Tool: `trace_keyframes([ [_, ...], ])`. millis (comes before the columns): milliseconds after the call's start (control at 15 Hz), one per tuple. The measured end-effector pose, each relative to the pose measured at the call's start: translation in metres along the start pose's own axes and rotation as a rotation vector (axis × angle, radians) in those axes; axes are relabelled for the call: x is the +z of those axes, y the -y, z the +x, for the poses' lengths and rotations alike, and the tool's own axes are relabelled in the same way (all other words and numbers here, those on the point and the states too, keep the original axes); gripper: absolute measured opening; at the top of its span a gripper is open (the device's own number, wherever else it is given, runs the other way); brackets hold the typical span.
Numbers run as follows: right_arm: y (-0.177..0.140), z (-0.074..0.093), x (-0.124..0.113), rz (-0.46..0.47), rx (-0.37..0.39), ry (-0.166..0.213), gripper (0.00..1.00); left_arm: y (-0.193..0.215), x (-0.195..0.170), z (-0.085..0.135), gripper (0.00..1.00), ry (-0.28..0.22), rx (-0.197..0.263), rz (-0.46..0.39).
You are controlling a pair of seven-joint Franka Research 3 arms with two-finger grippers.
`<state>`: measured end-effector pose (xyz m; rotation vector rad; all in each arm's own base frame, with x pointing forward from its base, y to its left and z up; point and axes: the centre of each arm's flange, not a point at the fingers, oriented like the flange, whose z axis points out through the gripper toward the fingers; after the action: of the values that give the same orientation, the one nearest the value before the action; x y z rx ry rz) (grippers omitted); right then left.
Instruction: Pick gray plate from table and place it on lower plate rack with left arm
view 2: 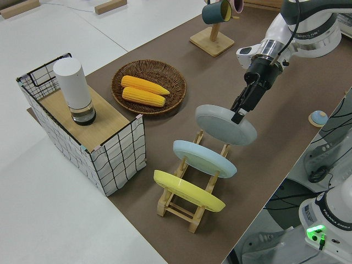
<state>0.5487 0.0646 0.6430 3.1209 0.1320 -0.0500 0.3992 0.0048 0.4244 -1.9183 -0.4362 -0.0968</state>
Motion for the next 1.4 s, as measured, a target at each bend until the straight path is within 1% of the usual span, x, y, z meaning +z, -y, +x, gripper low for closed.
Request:
trace_keyframes([
  [200,0.000,0.000,0.000,0.000,0.000,0.000,0.99,0.000,-0.001,0.000,0.08,-0.005,-0.011,0.001],
  [333,0.000,0.000,0.000,0.000,0.000,0.000,0.99,-0.003,-0.002,-0.001,0.08,-0.013,-0.027,0.005],
  [667,0.000,0.000,0.000,0.000,0.000,0.000,0.99,-0.025,0.007,-0.003,0.08,-0.025,-0.069,0.039],
  [1400,0.000,0.000,0.000,0.000,0.000,0.000,0.99,-0.059,0.012,-0.010,0.08,-0.036,-0.111,0.066],
])
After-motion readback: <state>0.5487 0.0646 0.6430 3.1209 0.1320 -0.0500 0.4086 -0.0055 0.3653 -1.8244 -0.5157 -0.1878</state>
